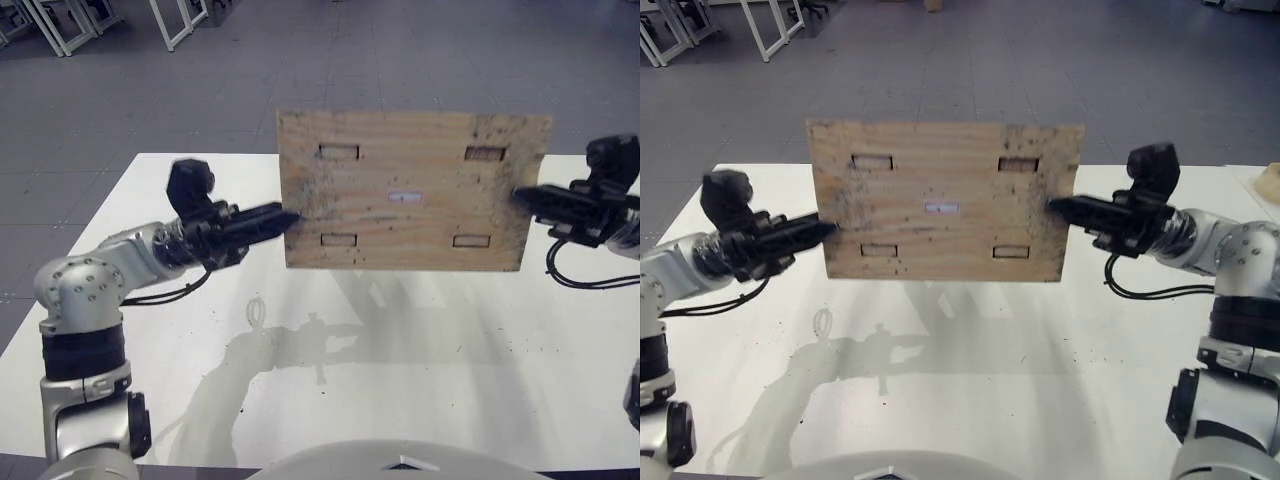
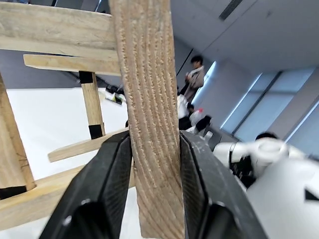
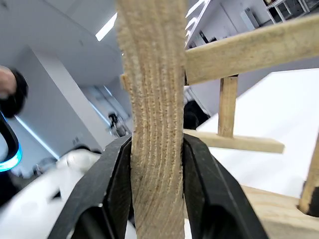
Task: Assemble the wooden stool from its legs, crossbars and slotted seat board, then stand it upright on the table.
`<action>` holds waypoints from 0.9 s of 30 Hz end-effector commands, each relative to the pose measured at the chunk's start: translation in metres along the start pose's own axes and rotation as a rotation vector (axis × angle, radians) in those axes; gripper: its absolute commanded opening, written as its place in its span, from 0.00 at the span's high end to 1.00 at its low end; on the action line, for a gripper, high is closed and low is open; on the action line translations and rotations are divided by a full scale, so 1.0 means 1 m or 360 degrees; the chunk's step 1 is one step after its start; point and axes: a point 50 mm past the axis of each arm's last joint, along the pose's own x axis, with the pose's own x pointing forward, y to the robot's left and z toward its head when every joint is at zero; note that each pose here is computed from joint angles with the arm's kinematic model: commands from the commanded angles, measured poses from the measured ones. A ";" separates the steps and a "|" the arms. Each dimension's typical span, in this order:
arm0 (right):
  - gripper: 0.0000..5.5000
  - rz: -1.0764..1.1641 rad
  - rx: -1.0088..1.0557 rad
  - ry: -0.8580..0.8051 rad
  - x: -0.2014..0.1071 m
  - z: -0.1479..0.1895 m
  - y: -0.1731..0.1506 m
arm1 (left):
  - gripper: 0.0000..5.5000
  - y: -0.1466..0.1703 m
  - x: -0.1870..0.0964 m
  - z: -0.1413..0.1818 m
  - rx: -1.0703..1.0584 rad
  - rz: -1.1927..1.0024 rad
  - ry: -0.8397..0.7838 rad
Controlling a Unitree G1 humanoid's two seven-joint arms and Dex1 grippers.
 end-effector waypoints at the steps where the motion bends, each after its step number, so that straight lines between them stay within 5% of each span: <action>1: 0.77 -0.0040 0.0184 -0.0132 0.048 -0.003 -0.019 | 0.76 -0.004 0.040 0.018 -0.0236 -0.0158 -0.0162; 9: 0.77 -0.0862 0.0799 -0.1336 0.095 0.027 -0.038 | 0.76 0.024 0.061 0.049 -0.0731 0.0478 -0.0969; 14: 0.77 -0.1293 0.0899 -0.1264 0.081 0.037 -0.071 | 0.76 0.047 0.057 0.044 -0.1125 0.0925 -0.1204; 16: 0.77 -0.1355 0.0867 -0.0906 0.085 0.024 -0.092 | 0.76 0.068 0.053 0.027 -0.1259 0.1131 -0.1139; 19: 0.61 -0.1272 0.0841 -0.0530 0.091 0.010 -0.101 | 0.76 0.081 0.051 0.017 -0.1325 0.1245 -0.1087; 23: 0.48 -0.1070 0.0801 -0.0646 0.075 0.030 -0.099 | 0.66 0.069 0.049 0.028 -0.1144 0.1198 -0.1044; 27: 0.39 -0.0764 0.0706 -0.0715 0.071 0.044 -0.087 | 0.66 0.064 0.041 0.029 -0.0951 0.1199 -0.1003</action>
